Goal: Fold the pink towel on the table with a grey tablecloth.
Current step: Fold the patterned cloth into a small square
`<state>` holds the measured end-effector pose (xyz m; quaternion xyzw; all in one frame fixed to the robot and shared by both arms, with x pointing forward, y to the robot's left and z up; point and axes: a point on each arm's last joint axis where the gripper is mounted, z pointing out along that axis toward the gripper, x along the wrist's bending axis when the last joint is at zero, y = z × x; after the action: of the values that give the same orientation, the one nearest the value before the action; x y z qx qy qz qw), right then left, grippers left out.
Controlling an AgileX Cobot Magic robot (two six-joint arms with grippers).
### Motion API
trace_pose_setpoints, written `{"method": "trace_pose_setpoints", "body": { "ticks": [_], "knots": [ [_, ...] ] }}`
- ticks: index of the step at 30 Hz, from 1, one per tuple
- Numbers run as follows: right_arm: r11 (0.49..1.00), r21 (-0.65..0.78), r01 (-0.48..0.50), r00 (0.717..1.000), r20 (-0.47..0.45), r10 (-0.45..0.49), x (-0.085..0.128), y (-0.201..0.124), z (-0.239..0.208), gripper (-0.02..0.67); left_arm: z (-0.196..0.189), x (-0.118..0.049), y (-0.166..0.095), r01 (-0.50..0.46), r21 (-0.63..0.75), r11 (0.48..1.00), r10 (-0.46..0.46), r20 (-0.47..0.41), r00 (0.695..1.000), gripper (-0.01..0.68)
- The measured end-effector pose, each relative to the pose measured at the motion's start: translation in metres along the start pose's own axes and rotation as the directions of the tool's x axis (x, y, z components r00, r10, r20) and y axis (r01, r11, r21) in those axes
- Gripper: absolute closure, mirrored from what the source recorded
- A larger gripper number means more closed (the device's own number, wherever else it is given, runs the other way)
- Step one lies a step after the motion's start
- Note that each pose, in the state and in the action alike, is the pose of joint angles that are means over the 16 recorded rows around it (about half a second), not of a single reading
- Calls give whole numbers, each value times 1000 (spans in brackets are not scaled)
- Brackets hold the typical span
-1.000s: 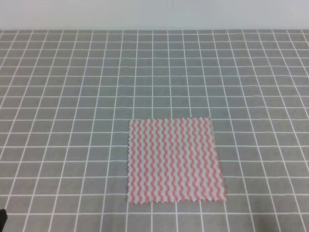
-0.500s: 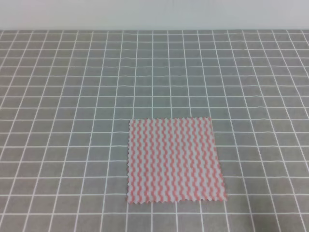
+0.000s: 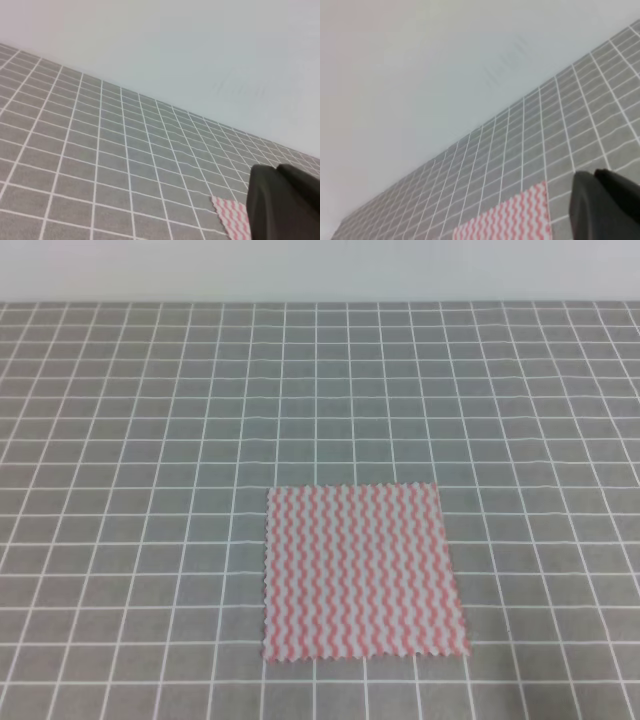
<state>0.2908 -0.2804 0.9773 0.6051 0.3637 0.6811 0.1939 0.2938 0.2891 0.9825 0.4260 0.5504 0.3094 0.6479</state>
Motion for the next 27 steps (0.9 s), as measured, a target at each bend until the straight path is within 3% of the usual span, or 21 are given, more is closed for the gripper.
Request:
{"method": "trace_pose_setpoints", "body": {
  "ticks": [10, 18, 27],
  "knots": [
    [992, 115, 46, 999, 0, -47, 21, 14, 7, 664, 7, -11, 16, 42, 137, 990, -36, -46, 998, 676],
    [943, 319, 94, 992, 51, -116, 37, 25, 28, 664, 32, -25, 35, 0, 377, 926, 39, -97, 995, 676],
    [829, 554, 75, 983, 101, -157, 40, 23, 56, 664, 72, -39, 28, -98, 596, 797, 88, 45, 995, 675]
  ]
}}
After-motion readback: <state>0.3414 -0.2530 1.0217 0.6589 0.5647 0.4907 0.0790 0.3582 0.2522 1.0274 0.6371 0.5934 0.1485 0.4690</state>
